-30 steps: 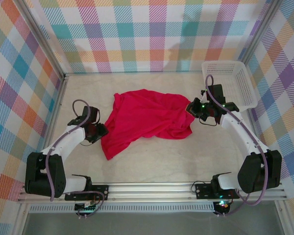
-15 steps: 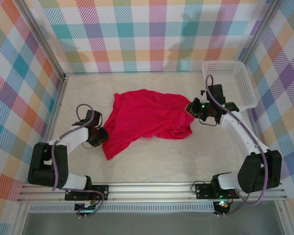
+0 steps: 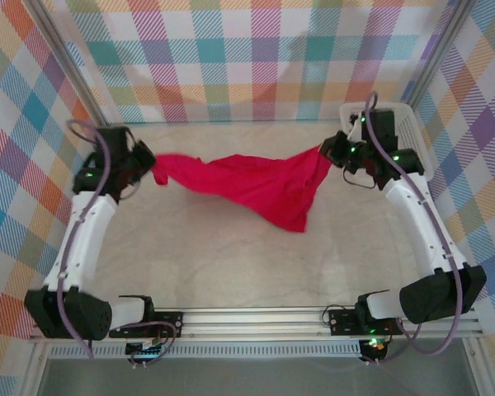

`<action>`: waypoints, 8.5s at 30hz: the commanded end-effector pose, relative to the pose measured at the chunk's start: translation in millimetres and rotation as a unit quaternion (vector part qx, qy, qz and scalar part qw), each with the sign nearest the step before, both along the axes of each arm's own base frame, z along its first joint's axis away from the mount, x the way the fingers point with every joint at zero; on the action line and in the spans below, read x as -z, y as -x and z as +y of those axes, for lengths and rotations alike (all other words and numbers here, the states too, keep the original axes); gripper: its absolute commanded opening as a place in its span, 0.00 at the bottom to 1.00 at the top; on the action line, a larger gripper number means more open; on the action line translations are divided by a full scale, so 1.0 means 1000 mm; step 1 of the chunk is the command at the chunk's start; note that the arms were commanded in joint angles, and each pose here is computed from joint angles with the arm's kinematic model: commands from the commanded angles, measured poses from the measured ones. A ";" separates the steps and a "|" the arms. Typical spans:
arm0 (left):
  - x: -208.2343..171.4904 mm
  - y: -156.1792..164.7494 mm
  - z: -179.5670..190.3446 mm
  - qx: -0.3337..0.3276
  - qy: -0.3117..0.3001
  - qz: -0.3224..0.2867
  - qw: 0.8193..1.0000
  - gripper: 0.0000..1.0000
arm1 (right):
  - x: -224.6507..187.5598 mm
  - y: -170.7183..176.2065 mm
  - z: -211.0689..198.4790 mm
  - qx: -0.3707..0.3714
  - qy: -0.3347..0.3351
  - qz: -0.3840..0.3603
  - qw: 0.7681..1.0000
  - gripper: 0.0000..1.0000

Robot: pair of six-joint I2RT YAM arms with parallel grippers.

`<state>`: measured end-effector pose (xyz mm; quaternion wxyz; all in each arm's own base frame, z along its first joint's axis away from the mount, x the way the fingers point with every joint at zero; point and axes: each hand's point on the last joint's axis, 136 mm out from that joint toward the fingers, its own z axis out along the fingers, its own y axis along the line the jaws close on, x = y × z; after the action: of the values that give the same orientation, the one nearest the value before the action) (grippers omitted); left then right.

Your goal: Fold the inside-out t-shirt

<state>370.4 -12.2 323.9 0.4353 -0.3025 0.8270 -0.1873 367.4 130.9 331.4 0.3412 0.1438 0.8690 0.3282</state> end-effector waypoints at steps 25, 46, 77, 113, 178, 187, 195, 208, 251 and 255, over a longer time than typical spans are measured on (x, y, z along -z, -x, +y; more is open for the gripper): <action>-0.030 -0.055 0.015 0.058 0.069 -0.010 0.996 0.00 | -0.079 -0.062 -0.013 0.006 0.067 -0.095 0.993 0.00; 0.210 0.049 -0.028 0.067 0.012 0.236 0.969 0.64 | 0.168 -0.018 0.096 -0.171 0.138 0.162 0.962 0.65; 0.180 0.077 0.013 -0.006 -0.040 0.236 0.971 0.00 | 0.179 0.141 0.068 -0.154 0.135 0.241 0.948 0.00; 0.198 0.051 -0.008 0.048 -0.088 0.274 0.957 0.00 | 0.271 -0.008 0.114 -0.129 0.213 0.237 0.939 0.49; 0.246 0.050 -0.298 0.427 -0.121 0.167 0.880 0.00 | 0.228 -0.054 0.067 -0.139 0.152 0.259 0.944 0.22; 0.254 0.049 -0.303 0.426 -0.107 0.176 0.881 0.00 | 0.191 0.003 0.084 -0.142 0.163 0.211 0.953 0.26; 0.254 0.050 -0.302 0.422 -0.104 0.178 0.883 0.00 | 0.242 0.015 0.116 -0.145 0.102 0.261 0.949 0.24; 0.252 0.051 -0.294 0.416 -0.111 0.174 0.886 0.00 | 0.275 0.009 0.103 -0.123 0.150 0.287 0.938 0.44; 0.228 0.040 -0.279 0.406 -0.107 0.152 0.895 0.00 | 0.127 0.031 0.110 -0.142 0.070 0.156 0.975 0.05; 0.225 0.040 -0.279 0.405 -0.103 0.148 0.897 0.00 | 0.170 0.048 0.119 -0.153 0.080 0.198 0.965 0.38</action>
<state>329.6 -296.5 84.8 0.2122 0.0906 0.9513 -0.2044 334.0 241.9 183.8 0.1481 0.0529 0.9487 0.2744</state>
